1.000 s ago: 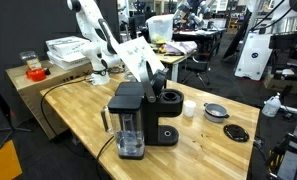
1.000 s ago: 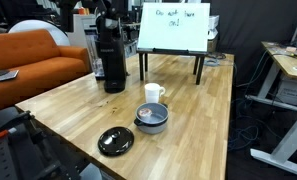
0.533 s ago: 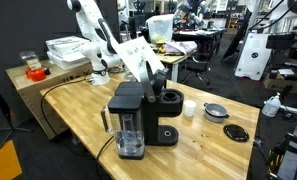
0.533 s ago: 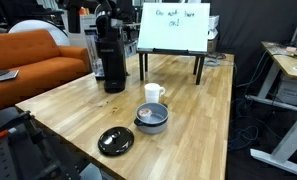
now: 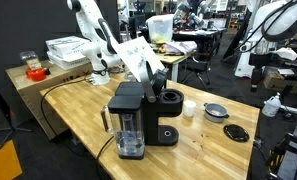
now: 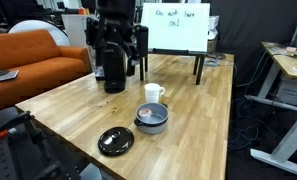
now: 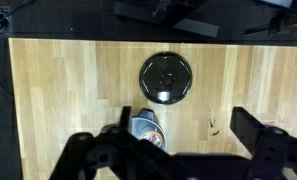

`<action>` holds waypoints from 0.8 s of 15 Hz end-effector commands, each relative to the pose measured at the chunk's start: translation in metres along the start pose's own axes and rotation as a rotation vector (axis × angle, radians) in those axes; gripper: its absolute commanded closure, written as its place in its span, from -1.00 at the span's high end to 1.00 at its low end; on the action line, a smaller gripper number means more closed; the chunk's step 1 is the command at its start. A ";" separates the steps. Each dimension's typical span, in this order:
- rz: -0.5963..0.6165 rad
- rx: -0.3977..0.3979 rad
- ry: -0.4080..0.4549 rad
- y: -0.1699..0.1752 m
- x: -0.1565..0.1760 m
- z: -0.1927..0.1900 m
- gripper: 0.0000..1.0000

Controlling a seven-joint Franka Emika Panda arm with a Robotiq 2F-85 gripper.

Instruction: Put the black lid on top of the grey pot

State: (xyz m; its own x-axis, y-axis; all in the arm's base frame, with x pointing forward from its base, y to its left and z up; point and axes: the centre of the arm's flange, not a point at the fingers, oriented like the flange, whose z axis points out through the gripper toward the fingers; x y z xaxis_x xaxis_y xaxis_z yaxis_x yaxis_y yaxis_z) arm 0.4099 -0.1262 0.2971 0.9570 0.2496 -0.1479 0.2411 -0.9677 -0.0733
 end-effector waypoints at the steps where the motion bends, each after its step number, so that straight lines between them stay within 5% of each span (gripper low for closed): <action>1: 0.127 0.063 0.013 0.020 0.032 0.022 1.00; 3: 0.184 0.125 0.026 0.025 0.041 0.026 1.00; 12: 0.145 0.097 0.044 0.019 0.043 0.019 1.00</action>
State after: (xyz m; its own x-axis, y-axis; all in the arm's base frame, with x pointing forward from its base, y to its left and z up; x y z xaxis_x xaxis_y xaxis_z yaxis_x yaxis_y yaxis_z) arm 0.4530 -0.1329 0.2707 0.9873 0.1035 -0.1207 0.0850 -0.9851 -0.1498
